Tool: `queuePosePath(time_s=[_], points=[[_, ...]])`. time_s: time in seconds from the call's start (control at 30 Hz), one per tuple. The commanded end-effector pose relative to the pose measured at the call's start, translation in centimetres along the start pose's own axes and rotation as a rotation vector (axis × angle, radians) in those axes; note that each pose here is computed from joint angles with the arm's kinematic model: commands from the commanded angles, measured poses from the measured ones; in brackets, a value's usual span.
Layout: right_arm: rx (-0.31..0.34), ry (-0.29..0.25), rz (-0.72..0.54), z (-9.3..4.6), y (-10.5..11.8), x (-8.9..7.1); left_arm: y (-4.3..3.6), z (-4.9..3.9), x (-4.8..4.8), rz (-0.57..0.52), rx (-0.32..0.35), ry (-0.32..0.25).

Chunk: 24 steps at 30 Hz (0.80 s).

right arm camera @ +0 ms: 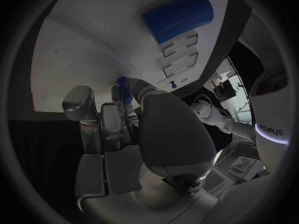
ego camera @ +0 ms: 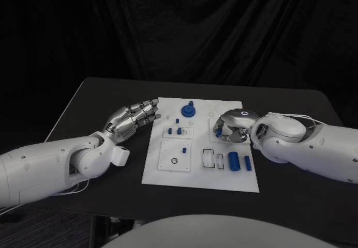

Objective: Assemble the parts on the task board

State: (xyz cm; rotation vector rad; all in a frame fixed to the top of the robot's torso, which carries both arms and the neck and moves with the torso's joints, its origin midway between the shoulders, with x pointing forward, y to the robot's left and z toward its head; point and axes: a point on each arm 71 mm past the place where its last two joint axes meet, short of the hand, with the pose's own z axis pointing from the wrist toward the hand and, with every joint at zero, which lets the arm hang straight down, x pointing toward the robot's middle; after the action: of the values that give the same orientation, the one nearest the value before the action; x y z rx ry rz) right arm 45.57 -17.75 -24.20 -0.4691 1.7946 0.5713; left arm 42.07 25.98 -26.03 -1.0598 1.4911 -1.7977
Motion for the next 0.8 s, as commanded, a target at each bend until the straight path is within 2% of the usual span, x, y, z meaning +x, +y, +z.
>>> queuePosePath(time_s=[0.03, 0.23, 0.63, 0.8], points=[[-0.011, -0.033, 0.003, 0.0, 0.0, -0.1, -0.26, -0.03, 0.12, -0.013, 0.045, 0.012], [-0.015, -0.042, 0.003, 0.1, 0.1, -0.2, -0.19, -0.01, 0.13, -0.014, 0.041, 0.013], [-0.034, -0.104, 0.015, -0.4, 0.5, -0.7, -0.12, -0.10, 0.07, -0.015, 0.036, 0.013], [-0.043, -0.143, 0.013, -1.0, 0.9, -2.2, -0.09, -0.14, 0.09, -0.016, 0.033, 0.012]])
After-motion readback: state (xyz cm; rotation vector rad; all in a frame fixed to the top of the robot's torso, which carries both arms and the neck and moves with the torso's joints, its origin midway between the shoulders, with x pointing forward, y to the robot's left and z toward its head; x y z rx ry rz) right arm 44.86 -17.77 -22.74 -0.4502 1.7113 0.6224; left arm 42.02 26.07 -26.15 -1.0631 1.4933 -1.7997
